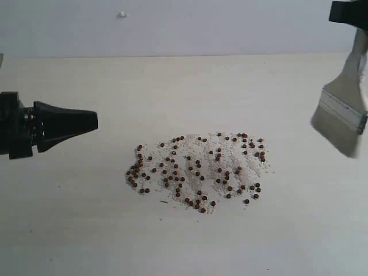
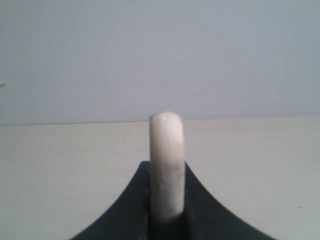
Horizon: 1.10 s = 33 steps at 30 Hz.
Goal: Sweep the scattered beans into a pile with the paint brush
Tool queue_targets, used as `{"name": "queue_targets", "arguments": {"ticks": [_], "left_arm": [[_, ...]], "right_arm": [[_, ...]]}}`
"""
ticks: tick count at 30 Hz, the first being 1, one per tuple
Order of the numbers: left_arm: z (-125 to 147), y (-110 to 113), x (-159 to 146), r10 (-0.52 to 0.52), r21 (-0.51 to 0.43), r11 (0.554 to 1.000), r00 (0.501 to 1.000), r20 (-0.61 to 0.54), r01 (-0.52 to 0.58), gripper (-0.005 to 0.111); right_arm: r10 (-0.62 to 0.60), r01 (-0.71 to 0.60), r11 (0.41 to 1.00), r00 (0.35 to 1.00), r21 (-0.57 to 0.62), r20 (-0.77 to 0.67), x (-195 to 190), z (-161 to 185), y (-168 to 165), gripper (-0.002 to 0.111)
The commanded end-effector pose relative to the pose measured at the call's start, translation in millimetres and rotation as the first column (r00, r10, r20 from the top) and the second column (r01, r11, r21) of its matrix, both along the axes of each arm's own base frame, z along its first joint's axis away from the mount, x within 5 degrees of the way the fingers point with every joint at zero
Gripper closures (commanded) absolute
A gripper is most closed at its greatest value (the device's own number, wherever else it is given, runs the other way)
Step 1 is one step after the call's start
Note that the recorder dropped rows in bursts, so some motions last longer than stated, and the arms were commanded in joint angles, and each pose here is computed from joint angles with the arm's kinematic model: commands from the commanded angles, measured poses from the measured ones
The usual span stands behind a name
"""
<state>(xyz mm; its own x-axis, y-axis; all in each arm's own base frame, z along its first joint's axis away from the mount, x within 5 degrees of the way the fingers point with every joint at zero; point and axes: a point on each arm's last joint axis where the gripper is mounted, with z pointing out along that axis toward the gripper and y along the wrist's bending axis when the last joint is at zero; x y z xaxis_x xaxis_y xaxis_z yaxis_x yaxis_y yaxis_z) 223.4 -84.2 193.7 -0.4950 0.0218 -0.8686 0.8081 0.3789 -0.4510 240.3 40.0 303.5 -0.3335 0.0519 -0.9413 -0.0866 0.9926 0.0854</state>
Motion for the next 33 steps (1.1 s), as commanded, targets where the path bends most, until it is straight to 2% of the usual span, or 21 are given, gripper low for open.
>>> {"name": "queue_targets", "arguments": {"ticks": [1, 7, 10, 16, 20, 27, 30, 31, 32, 33], "left_arm": [[2.2, 0.0, -17.2, 0.001, -0.002, 1.0, 0.999, 0.038, -0.001, 0.107], [16.8, 5.9, -40.1, 0.033, -0.002, 0.999, 0.993, 0.115, -0.033, 0.107], [23.6, 15.7, -55.4, 0.098, -0.007, 0.995, 0.983, 0.154, -0.098, 0.107], [29.1, 28.6, -94.2, 0.246, -0.037, 0.969, 0.947, 0.206, -0.244, 0.107], [27.7, 29.2, -119.2, 0.327, -0.066, 0.945, 0.915, 0.237, -0.32, 0.107], [27.7, 22.0, -152.3, 0.41, -0.148, 0.912, 0.87, 0.275, -0.383, 0.107], [20.9, 30.4, -151.6, 0.559, -0.13, 0.828, 0.791, 0.248, -0.545, 0.107], [19.1, 34.5, -153.2, 0.627, -0.141, 0.778, 0.741, 0.24, -0.612, 0.107], [19.4, 36.2, -153.7, 0.65, -0.146, 0.758, 0.72, 0.244, -0.635, 0.107], [20.1, 41.5, -154.8, 0.716, -0.166, 0.696, 0.658, 0.235, -0.698, 0.107]], "right_arm": [[-0.055, 0.055, 0.998, 0.998, -0.039, 0.009, -5.0, -1.3, -7.6, 0.108], [-0.073, 0.074, 0.996, 0.997, -0.049, 0.003, -10.9, -6.8, -10.6, 0.108], [-0.083, 0.085, 0.994, 0.996, -0.061, 0.03, -20.8, -5.9, -13.9, 0.108], [-0.096, 0.097, 0.995, 0.994, -0.011, 0.055, -37.6, -7.3, -16.9, 0.108], [-0.097, 0.097, 0.995, 0.995, -0.01, 0.037, -45.6, -17.9, -18.3, 0.108], [-0.096, 0.096, 0.995, 0.994, 0.001, 0.056, -46.8, -21.7, -18.3, 0.108], [-0.094, 0.094, 0.996, 0.994, 0.002, 0.059, -46.8, -21.4, -18.1, 0.108], [-0.097, 0.097, 0.995, 0.993, 0.004, 0.06, -46.7, -21.3, -18.3, 0.108], [-0.097, 0.097, 0.995, 0.993, 0.004, 0.06, -46.7, -21.3, -18.3, 0.108], [-0.097, 0.097, 0.995, 0.993, 0.004, 0.06, -46.7, -21.3, -18.3, 0.108]]}}
